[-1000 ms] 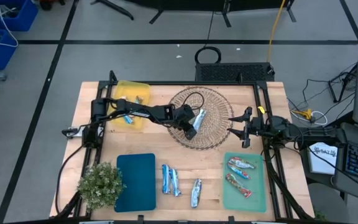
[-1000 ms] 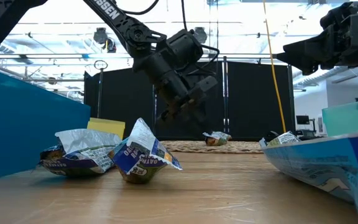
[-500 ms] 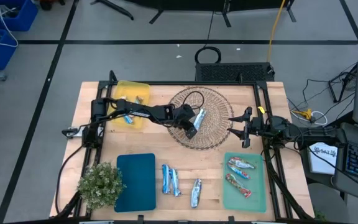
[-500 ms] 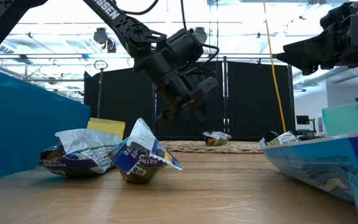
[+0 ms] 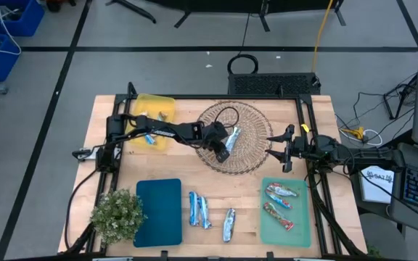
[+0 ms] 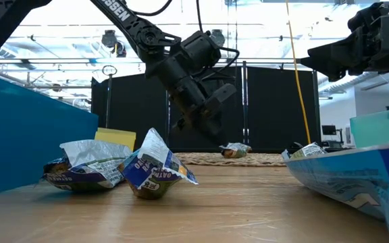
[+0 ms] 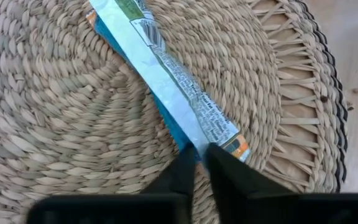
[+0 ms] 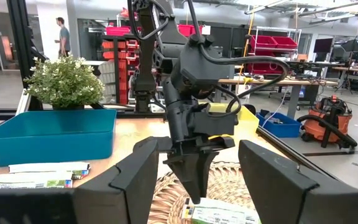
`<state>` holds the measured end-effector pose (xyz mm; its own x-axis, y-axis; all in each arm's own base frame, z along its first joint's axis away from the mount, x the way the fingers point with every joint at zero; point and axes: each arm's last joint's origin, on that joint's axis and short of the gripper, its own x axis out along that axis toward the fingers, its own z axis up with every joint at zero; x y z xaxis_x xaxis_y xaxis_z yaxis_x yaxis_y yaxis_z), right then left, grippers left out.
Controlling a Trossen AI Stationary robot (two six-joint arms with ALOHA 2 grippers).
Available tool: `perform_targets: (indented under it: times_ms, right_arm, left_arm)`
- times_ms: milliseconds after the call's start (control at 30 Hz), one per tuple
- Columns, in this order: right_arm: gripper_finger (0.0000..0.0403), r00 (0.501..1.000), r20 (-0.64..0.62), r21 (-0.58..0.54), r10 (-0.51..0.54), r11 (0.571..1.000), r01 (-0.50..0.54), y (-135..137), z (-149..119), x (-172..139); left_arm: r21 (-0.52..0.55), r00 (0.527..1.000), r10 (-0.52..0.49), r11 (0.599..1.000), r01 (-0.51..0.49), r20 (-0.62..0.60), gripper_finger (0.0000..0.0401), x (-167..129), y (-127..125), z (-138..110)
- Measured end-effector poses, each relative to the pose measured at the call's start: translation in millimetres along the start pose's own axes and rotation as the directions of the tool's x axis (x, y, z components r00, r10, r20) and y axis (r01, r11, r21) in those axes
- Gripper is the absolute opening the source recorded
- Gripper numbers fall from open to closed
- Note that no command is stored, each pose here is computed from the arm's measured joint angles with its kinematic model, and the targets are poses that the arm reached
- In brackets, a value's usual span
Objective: Pick and place Granola Bars by type
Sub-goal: Put the yellow granola bar into the yellow bin
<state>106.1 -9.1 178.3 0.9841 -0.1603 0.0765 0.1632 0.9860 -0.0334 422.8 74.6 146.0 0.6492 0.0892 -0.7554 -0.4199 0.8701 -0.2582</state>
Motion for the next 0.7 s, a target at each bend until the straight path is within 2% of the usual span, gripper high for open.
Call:
perform_targets:
  times_ms: [100,400,700]
  right_arm:
    - [0.0212,1.0,0.0,0.0,0.0,1.0,0.0,0,0,0]
    - [0.0212,1.0,0.0,0.0,0.0,1.0,0.0,0,0,0]
    - [0.0212,1.0,0.0,0.0,0.0,1.0,0.0,0,0,0]
  left_arm:
    - [0.027,1.0,0.0,1.0,0.0,0.0,0.0009,0,0,0]
    - [0.097,1.0,-0.004,0.995,0.004,0.005,0.0003,-4,-2,1]
    - [0.249,0.991,0.0,0.968,-0.033,0.132,0.0001,-49,-31,17]
